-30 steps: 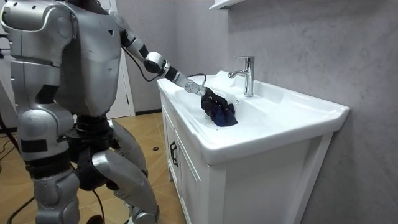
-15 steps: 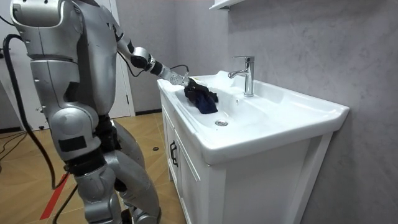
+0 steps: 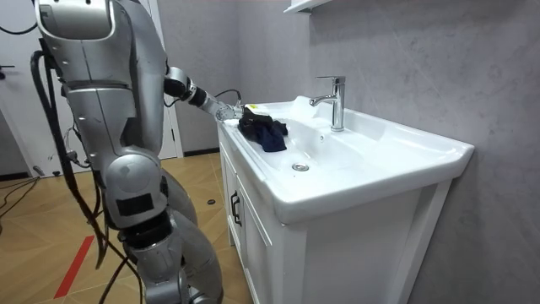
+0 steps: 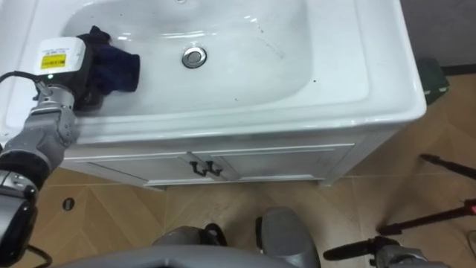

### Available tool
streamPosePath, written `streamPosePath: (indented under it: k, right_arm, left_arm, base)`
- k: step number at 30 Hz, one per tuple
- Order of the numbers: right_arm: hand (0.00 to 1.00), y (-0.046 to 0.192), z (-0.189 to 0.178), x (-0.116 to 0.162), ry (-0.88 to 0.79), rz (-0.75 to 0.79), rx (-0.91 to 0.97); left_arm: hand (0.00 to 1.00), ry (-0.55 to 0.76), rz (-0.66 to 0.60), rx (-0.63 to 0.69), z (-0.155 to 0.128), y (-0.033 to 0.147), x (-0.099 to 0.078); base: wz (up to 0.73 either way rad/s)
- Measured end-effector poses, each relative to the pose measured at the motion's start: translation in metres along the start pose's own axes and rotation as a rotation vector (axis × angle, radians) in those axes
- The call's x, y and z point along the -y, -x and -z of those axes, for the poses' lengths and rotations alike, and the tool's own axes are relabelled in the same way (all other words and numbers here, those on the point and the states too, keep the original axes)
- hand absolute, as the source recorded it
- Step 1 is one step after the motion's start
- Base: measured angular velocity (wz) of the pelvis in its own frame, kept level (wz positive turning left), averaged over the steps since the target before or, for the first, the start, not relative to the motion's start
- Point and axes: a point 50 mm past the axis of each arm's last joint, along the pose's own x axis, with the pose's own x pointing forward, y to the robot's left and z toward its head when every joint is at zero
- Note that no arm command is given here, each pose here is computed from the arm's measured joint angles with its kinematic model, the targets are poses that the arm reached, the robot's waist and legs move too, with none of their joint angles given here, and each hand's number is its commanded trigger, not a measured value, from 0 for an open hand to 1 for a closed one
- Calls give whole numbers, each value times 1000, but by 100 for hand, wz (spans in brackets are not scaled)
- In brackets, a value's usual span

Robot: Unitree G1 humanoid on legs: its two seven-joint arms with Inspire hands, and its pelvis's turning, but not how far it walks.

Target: Wipe basin

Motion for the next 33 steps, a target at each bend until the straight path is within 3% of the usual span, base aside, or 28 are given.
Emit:
streamPosePath:
  k: [5, 14, 21, 33]
  right_arm:
    - [0, 0, -2, -2, -36, -14, 25]
    - [0, 0, -2, -3, 28, -29, 52]
    - [0, 0, -9, -7, 46, -53, 79]
    - [0, 1, -16, -8, 52, -72, 83]
  left_arm:
    - [100, 11, 1, -12, -6, -2, 0]
    - [100, 46, -4, 41, -44, -20, -18]
    - [100, 159, 2, 84, -81, -31, -33]
    - [100, 258, 24, 125, -111, -38, -49]
  base:
    - [7]
    - [13]
    - [-3]
    - [-7]
